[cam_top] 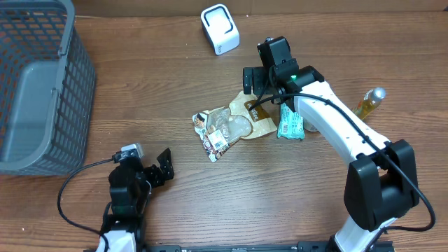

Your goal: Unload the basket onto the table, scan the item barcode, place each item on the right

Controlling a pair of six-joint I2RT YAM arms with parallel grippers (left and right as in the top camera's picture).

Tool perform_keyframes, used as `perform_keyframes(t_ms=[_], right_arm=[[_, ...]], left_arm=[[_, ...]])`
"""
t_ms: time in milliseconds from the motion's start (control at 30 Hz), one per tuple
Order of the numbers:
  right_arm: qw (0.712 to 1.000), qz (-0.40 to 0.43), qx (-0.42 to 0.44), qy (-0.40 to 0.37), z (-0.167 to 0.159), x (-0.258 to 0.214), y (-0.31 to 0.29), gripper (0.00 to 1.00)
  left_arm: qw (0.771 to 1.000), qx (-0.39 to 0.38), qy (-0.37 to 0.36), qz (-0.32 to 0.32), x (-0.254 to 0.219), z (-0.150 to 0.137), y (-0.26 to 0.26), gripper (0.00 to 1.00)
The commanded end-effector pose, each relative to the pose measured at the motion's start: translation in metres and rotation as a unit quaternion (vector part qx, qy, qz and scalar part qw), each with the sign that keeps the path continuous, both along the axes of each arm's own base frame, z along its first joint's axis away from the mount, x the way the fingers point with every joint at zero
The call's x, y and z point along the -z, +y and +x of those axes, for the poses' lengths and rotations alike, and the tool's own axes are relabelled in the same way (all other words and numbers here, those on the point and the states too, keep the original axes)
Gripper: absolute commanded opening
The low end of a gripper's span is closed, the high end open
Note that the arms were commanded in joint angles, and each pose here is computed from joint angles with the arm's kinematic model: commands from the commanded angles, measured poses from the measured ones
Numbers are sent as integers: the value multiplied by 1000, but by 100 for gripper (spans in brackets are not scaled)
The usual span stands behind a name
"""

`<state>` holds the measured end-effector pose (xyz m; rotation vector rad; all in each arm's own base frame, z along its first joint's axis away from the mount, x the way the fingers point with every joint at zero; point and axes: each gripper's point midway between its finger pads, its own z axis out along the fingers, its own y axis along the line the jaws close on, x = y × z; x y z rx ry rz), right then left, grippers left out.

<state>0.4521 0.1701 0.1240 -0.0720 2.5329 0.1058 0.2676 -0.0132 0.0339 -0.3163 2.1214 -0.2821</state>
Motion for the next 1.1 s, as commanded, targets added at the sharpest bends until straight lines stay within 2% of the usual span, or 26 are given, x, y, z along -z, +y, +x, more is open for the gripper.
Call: perform_keyframes(t_ms=[0,433,700,1067], right_arm=[[1000,-1,7,-2,0,0,-3,100],[1000,-1,7,-2,0,0,-3,100],[1000,-1,7,-2,0,0,-3,100],[1000,-1,7,-2,0,0,-3,100]], left_arm=[[1000,-11,-12,4,-9,-5,4,100],[999,-42,-6,29,-14,-28,18,100],[987,-11,-138,77,-73,-18,15,100],[966,-3,-230,120,-116,-21,15,99]])
